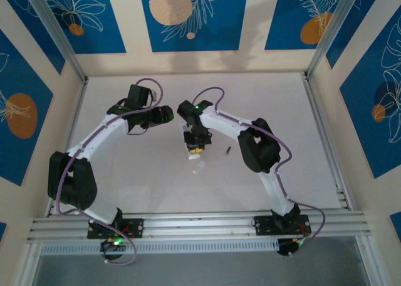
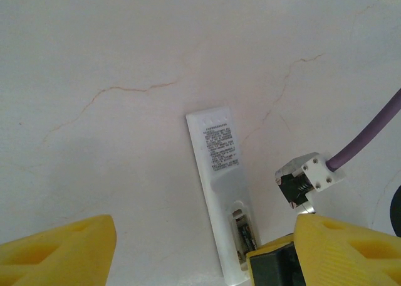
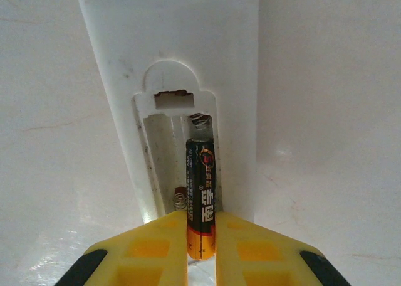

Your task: Load the batteries into the remote control

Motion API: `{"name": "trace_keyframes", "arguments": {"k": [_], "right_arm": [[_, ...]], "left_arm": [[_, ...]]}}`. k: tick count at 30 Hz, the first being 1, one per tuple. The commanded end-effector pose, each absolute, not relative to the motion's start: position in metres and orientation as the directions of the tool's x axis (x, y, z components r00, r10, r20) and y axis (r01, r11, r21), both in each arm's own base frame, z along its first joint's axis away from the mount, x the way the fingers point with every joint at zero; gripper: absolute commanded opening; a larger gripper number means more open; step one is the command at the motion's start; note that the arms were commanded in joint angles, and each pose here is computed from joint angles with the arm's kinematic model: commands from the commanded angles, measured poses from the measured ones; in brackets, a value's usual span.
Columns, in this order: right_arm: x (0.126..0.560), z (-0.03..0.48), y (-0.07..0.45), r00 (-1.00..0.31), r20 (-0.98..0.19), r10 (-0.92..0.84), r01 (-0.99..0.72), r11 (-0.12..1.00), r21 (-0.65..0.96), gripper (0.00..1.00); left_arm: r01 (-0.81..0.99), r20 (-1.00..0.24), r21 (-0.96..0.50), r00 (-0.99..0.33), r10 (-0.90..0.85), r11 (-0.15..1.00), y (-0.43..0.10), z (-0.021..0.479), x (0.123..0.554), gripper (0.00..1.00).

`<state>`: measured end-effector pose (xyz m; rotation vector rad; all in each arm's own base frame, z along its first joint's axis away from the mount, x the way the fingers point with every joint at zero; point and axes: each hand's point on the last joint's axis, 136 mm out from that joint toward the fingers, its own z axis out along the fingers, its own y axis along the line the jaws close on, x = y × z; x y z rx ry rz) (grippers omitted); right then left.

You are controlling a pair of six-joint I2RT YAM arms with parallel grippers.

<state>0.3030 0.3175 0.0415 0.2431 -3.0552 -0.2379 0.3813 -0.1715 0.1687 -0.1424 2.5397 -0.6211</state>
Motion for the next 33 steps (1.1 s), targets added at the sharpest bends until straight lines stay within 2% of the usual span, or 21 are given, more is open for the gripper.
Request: {"name": "trace_keyframes", "arguments": {"k": [1, 10, 23, 29, 33], "right_arm": [[0.304, 0.048, 0.312, -0.989, 0.046, -0.138, -0.131, 0.983, 0.127, 0.16], [0.314, 0.049, 0.307, -0.993, 0.021, -0.120, -0.118, 0.989, 0.095, 0.22], [0.322, 0.081, 0.321, -0.990, -0.035, -0.136, -0.140, 0.976, 0.164, 0.22], [0.304, 0.115, 0.311, -0.975, -0.169, -0.147, -0.190, 0.941, 0.280, 0.22], [0.286, 0.118, 0.298, -0.942, -0.282, -0.184, -0.277, 0.898, 0.342, 0.24]], "left_arm": [[0.040, -0.481, -0.450, -0.852, -0.205, 0.892, -0.170, 0.176, 0.377, 0.75], [0.043, -0.483, -0.457, -0.851, -0.207, 0.888, -0.170, 0.177, 0.376, 0.75], [0.040, -0.470, -0.467, -0.858, -0.210, 0.883, -0.171, 0.171, 0.376, 0.76], [0.037, -0.418, -0.476, -0.889, -0.189, 0.879, -0.198, 0.155, 0.383, 0.76], [0.017, -0.368, -0.403, -0.919, -0.144, 0.915, -0.216, 0.134, 0.396, 0.76]]}}
